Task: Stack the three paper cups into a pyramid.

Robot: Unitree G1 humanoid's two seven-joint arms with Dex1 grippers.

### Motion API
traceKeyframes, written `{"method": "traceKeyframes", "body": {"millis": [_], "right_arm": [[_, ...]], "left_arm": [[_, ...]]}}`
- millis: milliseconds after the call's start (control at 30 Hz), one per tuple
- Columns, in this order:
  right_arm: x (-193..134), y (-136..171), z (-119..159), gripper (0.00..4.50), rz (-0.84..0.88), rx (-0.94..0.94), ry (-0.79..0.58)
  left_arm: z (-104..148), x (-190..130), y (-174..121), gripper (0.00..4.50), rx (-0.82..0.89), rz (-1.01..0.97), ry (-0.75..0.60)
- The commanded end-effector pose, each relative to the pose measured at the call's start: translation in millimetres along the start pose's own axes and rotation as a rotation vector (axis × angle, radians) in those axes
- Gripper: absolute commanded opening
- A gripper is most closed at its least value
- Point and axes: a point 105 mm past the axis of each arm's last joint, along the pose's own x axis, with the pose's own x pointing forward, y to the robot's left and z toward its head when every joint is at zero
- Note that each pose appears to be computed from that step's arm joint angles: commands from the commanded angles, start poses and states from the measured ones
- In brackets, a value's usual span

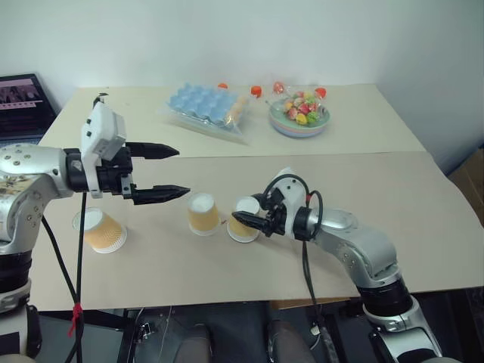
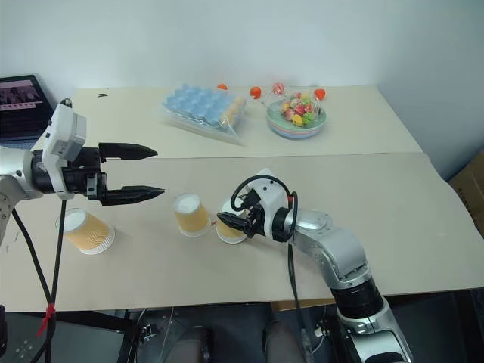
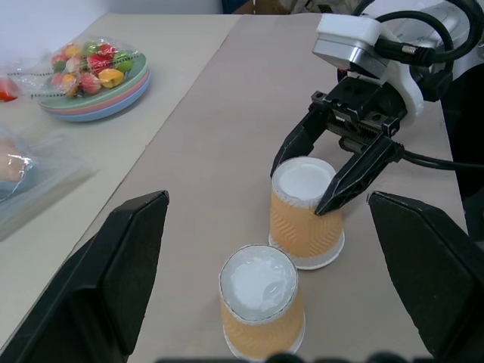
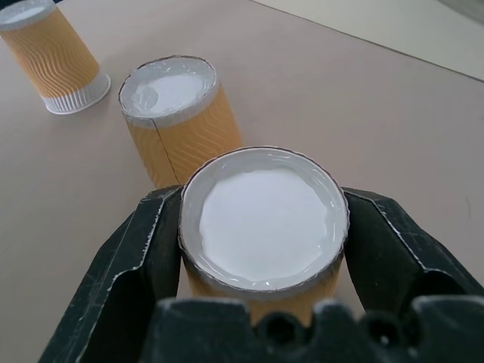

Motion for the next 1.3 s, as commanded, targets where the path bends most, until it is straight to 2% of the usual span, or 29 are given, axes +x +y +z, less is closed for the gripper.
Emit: {"method": "traceKeyframes", "body": {"millis": [33,433,500,533,567,733,867,967,1167,1300], "right_arm": [[5,5,13,2.87,0.016,-0.039,-0.052],[21,7,13,2.87,0.012,-0.027,-0.075],[22,10,14,3.83,0.027,-0.029,-0.078],[22,11,14,3.99,0.031,-0.031,-0.079],[22,11,14,4.42,0.036,-0.035,-0.080],[16,13,19,4.47,0.048,-0.047,-0.090],[-1,20,26,4.47,0.114,-0.027,-0.100],[-30,22,43,4.47,0.182,0.035,-0.157],[-78,5,58,4.47,0.178,0.045,-0.168],[-108,-18,66,4.47,0.109,-0.030,-0.128]], "left_arm": [[10,-2,-2,4.50,0.038,0.004,-0.028],[13,0,-5,4.50,0.044,0.005,-0.037],[13,1,-5,4.50,0.045,0.004,-0.040],[13,2,-5,4.50,0.045,0.004,-0.041],[13,2,-5,4.50,0.045,0.003,-0.042],[13,4,-4,4.50,0.044,0.001,-0.047],[12,6,-4,4.50,0.044,-0.004,-0.053],[11,9,-4,4.50,0.040,-0.012,-0.061],[11,10,-2,4.50,0.036,-0.015,-0.067],[10,4,3,4.50,0.029,0.019,-0.063]]}}
